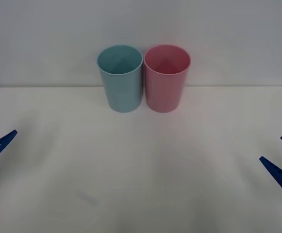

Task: Grasp the object on the table and drop it into the matching bin: aluminum can to the light blue bin, PET bottle to the pink bin.

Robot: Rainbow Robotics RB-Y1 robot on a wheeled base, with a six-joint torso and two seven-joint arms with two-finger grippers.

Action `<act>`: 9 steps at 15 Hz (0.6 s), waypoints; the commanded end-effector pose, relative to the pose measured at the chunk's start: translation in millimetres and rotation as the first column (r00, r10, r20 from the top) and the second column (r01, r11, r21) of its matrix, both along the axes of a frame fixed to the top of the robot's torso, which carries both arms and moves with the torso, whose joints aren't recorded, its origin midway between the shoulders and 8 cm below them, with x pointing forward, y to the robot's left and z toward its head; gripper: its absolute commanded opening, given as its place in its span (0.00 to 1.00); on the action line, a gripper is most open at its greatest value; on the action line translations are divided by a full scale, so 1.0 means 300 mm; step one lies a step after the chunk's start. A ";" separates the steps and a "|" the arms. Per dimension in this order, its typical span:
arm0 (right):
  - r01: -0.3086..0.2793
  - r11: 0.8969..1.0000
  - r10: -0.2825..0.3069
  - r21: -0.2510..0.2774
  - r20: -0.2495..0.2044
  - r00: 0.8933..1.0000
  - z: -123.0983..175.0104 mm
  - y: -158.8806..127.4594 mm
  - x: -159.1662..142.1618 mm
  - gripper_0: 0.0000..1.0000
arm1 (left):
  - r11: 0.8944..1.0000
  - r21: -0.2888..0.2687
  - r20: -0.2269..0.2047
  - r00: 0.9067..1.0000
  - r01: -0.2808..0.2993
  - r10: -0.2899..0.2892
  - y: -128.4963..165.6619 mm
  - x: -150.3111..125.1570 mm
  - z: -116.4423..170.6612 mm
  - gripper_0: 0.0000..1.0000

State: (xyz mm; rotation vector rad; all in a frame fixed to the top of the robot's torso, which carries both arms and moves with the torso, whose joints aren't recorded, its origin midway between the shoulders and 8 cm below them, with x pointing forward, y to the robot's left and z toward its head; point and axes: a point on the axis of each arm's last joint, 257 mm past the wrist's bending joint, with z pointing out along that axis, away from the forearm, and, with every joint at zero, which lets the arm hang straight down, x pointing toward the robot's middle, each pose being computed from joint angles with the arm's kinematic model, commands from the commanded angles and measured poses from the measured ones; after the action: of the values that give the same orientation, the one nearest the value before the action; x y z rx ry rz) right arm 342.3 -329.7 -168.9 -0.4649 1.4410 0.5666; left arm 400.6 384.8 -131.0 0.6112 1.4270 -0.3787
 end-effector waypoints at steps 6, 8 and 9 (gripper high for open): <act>0.000 1.000 0.000 0.000 0.000 1.000 0.000 0.000 0.000 1.00 | 0.999 0.032 -0.048 0.999 0.010 -0.009 0.071 -0.176 -0.062 1.00; 0.000 1.000 0.000 0.000 0.000 1.000 0.000 0.000 0.000 1.00 | 1.000 0.028 -0.055 0.998 0.014 -0.012 0.067 -0.181 -0.070 1.00; 0.000 1.000 0.000 0.000 0.000 1.000 0.000 0.000 0.000 1.00 | 0.999 0.023 -0.061 0.998 0.022 -0.021 0.055 -0.180 -0.078 1.00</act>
State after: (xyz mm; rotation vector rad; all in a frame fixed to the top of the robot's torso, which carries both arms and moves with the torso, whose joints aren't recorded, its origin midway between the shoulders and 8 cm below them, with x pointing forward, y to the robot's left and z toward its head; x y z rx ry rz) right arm 342.3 -329.7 -168.9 -0.4649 1.4410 0.5666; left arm 346.5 403.7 -152.8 0.6387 1.4840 -0.3926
